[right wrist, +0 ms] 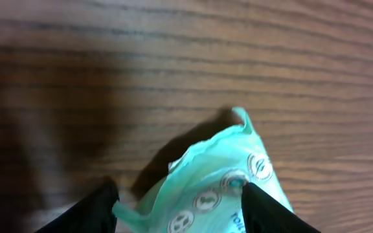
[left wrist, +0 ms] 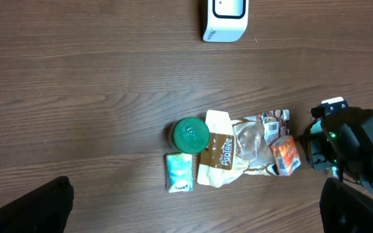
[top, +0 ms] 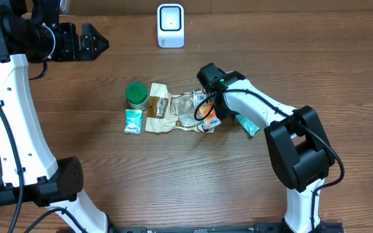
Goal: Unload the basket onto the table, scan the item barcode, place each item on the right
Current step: 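Move the green tissue pack rightward and set it on the table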
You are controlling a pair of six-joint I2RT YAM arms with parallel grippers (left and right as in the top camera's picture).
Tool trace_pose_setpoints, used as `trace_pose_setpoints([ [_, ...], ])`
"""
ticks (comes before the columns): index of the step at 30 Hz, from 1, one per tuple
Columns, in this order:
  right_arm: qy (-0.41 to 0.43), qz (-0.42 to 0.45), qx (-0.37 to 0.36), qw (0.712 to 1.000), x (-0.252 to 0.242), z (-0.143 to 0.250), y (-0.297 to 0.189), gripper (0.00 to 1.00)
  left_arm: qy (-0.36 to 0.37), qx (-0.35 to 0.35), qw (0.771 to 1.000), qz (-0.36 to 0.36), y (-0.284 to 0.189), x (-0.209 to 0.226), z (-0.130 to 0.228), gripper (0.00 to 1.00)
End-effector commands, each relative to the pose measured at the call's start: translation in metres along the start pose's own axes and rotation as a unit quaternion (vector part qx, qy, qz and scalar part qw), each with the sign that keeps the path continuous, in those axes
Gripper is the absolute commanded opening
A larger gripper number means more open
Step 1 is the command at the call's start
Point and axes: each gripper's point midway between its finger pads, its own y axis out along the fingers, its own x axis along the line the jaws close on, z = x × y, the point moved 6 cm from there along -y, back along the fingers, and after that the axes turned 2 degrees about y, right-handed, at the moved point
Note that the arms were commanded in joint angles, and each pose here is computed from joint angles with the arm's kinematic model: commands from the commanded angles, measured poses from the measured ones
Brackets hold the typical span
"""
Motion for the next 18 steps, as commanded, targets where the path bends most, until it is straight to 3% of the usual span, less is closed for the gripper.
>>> trace_pose_setpoints([
  [1,-0.008,0.022,0.017,1.0,-0.01,0.008,0.018,0.5,0.012,0.001,1.0,-0.001,0.0,0.0,0.0,1.0],
  [3,-0.007,0.019,0.027,0.999,-0.012,0.013,0.023,0.41,0.012,0.001,1.0,-0.001,0.0,0.0,0.0,1.0],
  [4,-0.005,0.009,0.036,0.999,-0.012,0.017,0.026,0.3,0.012,0.001,1.0,-0.001,0.0,0.0,0.0,1.0],
  [8,-0.001,-0.018,0.051,0.999,-0.008,0.022,0.029,0.04,0.012,0.001,1.0,-0.001,0.0,0.0,0.0,1.0],
  [13,0.011,-0.088,0.056,0.994,0.003,0.013,0.014,0.04,0.012,0.001,1.0,-0.001,0.0,0.0,0.0,1.0],
  [18,0.025,-0.248,0.027,0.968,-0.001,-0.017,-0.07,0.04,0.012,0.001,1.0,-0.001,0.0,0.0,0.0,1.0],
])
